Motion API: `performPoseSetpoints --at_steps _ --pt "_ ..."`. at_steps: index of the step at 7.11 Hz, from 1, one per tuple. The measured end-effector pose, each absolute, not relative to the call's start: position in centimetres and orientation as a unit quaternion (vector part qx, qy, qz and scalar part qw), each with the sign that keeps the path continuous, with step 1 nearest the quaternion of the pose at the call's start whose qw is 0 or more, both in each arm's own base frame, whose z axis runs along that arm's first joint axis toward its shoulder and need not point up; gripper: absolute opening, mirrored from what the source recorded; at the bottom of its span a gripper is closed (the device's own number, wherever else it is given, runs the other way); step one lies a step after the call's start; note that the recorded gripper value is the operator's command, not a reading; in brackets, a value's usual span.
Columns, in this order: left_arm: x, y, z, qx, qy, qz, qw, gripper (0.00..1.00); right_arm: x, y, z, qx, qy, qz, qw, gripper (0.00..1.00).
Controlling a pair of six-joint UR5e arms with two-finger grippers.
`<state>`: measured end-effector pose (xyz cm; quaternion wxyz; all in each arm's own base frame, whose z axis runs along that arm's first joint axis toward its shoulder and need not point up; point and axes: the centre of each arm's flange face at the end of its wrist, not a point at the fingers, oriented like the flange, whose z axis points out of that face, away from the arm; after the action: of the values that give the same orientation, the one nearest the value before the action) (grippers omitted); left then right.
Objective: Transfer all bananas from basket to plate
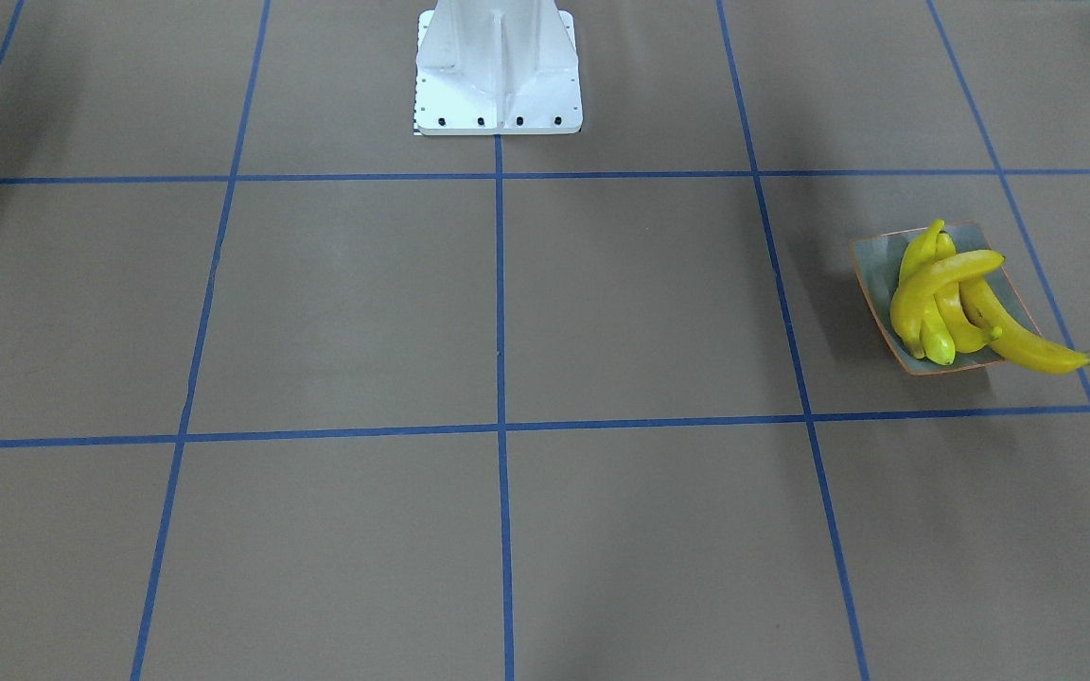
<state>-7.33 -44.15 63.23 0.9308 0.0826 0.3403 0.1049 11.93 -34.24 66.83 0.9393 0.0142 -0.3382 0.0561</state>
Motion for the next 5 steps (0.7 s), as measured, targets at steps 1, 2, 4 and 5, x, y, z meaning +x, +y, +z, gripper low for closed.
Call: performPoseSetpoints --at_steps 1,2,4,5 --pt "-7.3 -44.1 63.3 0.082 0.340 0.105 0.931 1.00 11.8 -35.0 64.1 0.001 -0.336 0.057 0.940 1.00" --pt "-7.3 -44.1 63.3 0.081 0.341 0.104 0.931 1.00 11.4 -35.4 62.4 -0.007 -0.334 0.054 0.941 1.00" --pt "-7.3 -44.1 63.3 0.081 0.341 0.105 0.931 1.00 10.9 -35.7 61.5 -0.016 -0.332 0.055 0.942 1.00" --pt "-7.3 -44.1 63.3 0.081 0.341 0.105 0.931 1.00 10.8 -35.6 61.5 -0.018 -0.332 0.056 0.942 1.00"
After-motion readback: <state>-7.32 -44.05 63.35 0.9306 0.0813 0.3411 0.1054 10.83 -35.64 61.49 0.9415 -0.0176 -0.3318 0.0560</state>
